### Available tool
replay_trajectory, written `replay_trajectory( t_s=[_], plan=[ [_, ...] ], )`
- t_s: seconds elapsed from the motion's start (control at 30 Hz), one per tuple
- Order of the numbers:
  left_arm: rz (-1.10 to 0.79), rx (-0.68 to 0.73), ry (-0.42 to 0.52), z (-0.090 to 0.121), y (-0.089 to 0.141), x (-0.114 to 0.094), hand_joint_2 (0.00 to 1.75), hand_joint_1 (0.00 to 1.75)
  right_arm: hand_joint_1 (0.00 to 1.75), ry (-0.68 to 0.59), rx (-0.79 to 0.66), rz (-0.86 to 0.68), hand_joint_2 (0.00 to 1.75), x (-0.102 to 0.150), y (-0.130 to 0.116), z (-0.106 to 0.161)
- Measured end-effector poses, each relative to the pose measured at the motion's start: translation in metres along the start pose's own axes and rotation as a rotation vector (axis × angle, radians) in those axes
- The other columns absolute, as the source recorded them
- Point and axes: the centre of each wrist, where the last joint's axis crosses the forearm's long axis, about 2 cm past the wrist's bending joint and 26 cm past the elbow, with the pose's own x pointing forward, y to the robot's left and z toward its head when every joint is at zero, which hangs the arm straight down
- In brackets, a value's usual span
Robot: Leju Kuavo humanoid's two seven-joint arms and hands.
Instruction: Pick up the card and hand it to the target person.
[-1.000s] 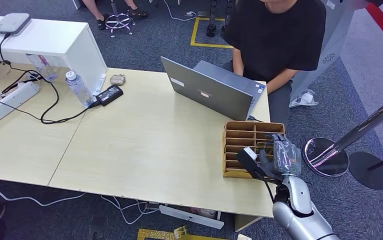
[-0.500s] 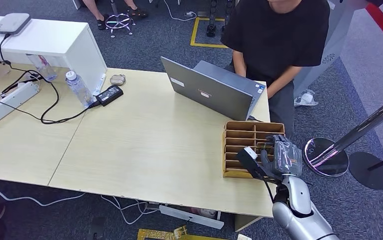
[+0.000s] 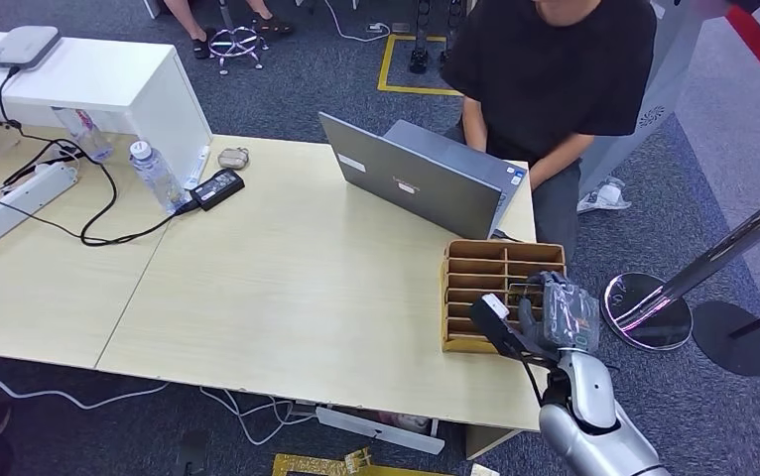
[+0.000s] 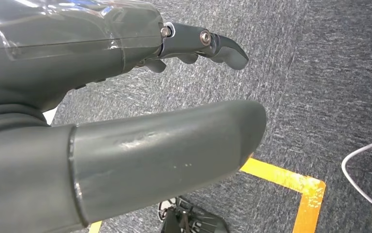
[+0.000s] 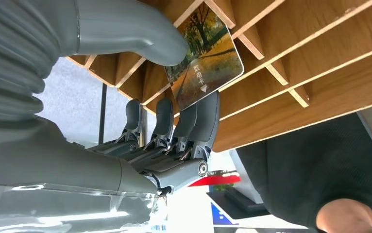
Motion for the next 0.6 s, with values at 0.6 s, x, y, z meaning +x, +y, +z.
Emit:
replay_trajectory(
  t_s=[0.6],
  plan=[
    [-0.002,-0.002,0.001,0.0009,-0.0015,-0.0003,0.00,0.00,1.38,0.002,0.006,0.018,1.75,0.0017,0.0012,0.0033]
  ],
)
